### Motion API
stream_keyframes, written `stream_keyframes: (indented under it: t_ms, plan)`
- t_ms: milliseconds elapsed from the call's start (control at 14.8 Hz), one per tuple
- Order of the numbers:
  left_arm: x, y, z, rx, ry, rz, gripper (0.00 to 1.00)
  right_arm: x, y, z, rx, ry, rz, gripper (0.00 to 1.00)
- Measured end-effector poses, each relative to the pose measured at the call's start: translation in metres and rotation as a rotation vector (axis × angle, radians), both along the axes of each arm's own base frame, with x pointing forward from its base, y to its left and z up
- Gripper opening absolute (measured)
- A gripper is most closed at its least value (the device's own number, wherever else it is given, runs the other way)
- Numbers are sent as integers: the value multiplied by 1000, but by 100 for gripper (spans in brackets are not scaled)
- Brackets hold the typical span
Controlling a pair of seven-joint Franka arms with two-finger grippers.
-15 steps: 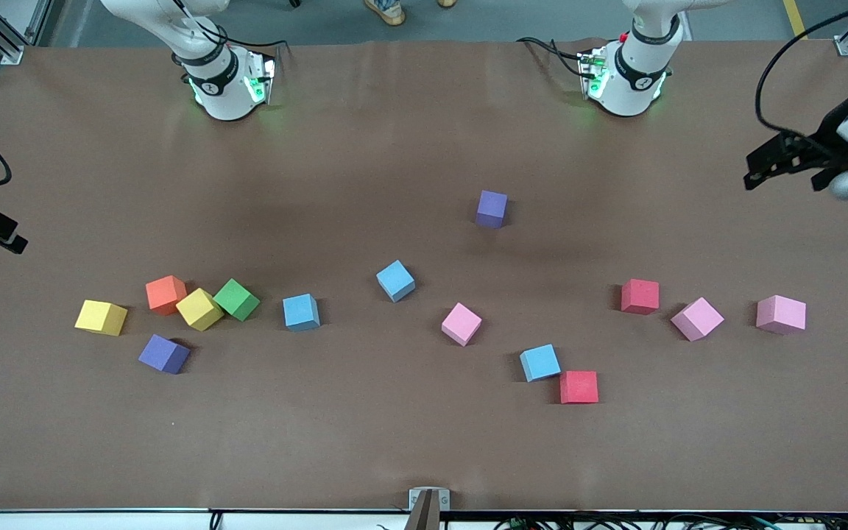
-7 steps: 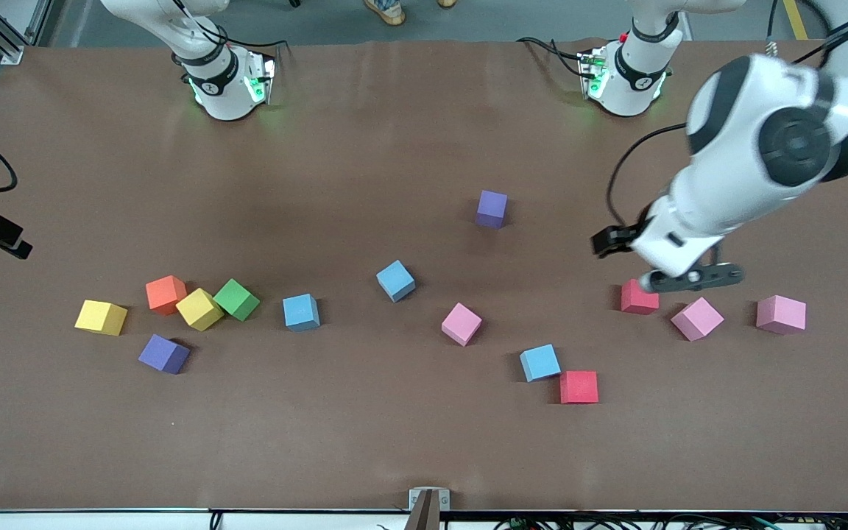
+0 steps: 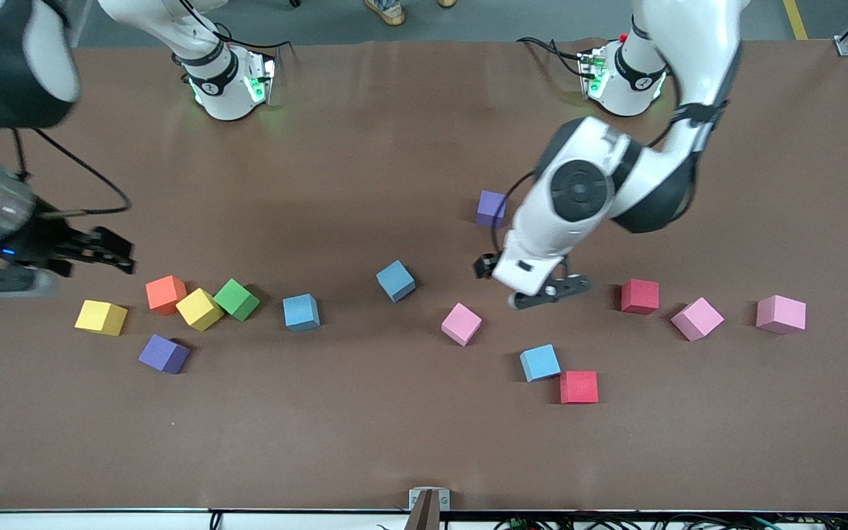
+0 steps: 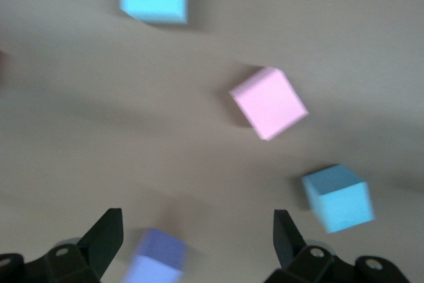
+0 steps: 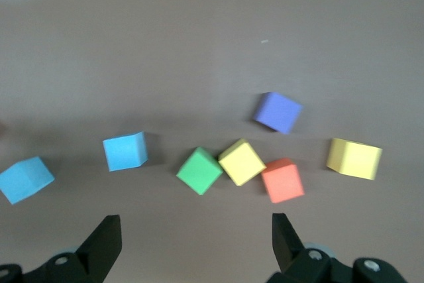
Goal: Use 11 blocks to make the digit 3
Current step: 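Reach the left and right grippers down to two light blue cubes, then close both grippers on their light blue cubes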
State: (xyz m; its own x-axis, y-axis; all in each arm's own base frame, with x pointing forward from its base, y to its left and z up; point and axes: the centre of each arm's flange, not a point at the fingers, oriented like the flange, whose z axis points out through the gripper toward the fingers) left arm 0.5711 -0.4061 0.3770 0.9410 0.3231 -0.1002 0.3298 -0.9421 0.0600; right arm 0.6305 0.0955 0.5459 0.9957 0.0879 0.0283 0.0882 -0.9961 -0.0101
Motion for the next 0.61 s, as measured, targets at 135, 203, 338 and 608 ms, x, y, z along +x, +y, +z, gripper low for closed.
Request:
stream_keyframes:
  t_ms: [135,203,338,608]
  plan:
    - [-13,-44,-23,2,-2,70,100,7,47,-39,-12,24,62,100]
    - [-19,-63,-37,-2,-16,106,100,10,67,-57,-20,36,85,100]
    - [-32,-98,-66,-37,-43,187,100,13,94,-89,-20,59,112,100]
    - [-45,-127,-107,-83,-49,315,100,20,123,-152,14,103,121,100]
